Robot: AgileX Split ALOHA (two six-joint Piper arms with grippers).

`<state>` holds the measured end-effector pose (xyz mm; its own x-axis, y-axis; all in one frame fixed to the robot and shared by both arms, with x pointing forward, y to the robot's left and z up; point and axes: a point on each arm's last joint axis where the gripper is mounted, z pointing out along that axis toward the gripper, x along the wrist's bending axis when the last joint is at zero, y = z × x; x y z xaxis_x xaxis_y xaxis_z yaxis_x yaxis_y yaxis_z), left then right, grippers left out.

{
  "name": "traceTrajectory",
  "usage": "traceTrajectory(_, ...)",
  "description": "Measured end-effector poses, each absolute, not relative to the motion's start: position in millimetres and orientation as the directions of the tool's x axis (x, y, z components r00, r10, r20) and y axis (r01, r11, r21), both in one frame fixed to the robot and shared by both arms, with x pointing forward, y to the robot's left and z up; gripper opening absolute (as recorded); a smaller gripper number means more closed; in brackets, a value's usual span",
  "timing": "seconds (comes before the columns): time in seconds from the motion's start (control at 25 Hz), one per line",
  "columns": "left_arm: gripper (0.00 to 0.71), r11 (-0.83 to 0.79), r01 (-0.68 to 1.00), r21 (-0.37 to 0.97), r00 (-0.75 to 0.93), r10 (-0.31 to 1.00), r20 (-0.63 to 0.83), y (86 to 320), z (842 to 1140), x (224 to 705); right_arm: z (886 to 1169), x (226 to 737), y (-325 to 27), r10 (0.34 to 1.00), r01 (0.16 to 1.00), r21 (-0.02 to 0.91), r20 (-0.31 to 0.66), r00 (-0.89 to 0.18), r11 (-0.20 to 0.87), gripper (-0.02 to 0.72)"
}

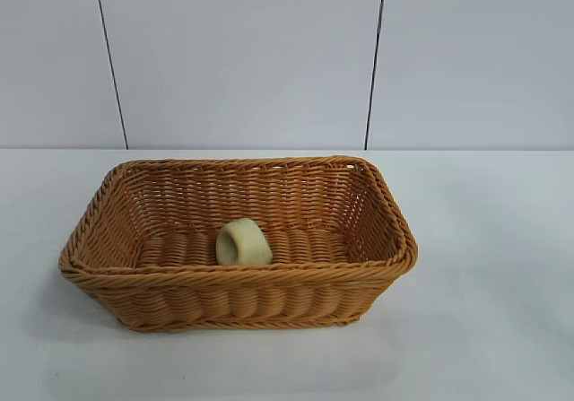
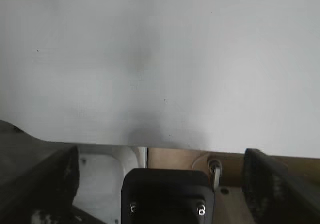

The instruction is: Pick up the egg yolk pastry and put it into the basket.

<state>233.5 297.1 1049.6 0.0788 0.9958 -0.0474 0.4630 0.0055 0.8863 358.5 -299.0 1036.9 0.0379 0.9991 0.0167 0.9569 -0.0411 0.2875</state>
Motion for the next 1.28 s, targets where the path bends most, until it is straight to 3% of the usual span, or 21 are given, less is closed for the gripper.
traceTrajectory(0.2,0.696,0.006,0.463,0.886,0.079,0.996,-0.047,297,1050,234,1048,319,-299,0.999,0.842,0.538,0.022,0.03,-0.037,0.611)
traceTrajectory(0.52,0.696,0.006,0.463,0.886,0.079,0.996,-0.047,297,1050,234,1052,276,-297,0.999,0.637,0.77,0.037,0.019,-0.041,0.611)
traceTrajectory(0.96,0.696,0.006,0.463,0.886,0.079,0.996,-0.047,297,1050,234,1056,237,-297,0.999,0.427,0.903,0.042,0.007,-0.041,0.611)
traceTrajectory(1.28,0.696,0.006,0.463,0.886,0.079,0.996,-0.047,297,1050,234,1056,234,-297,0.999,0.414,0.909,0.041,0.006,-0.04,0.611)
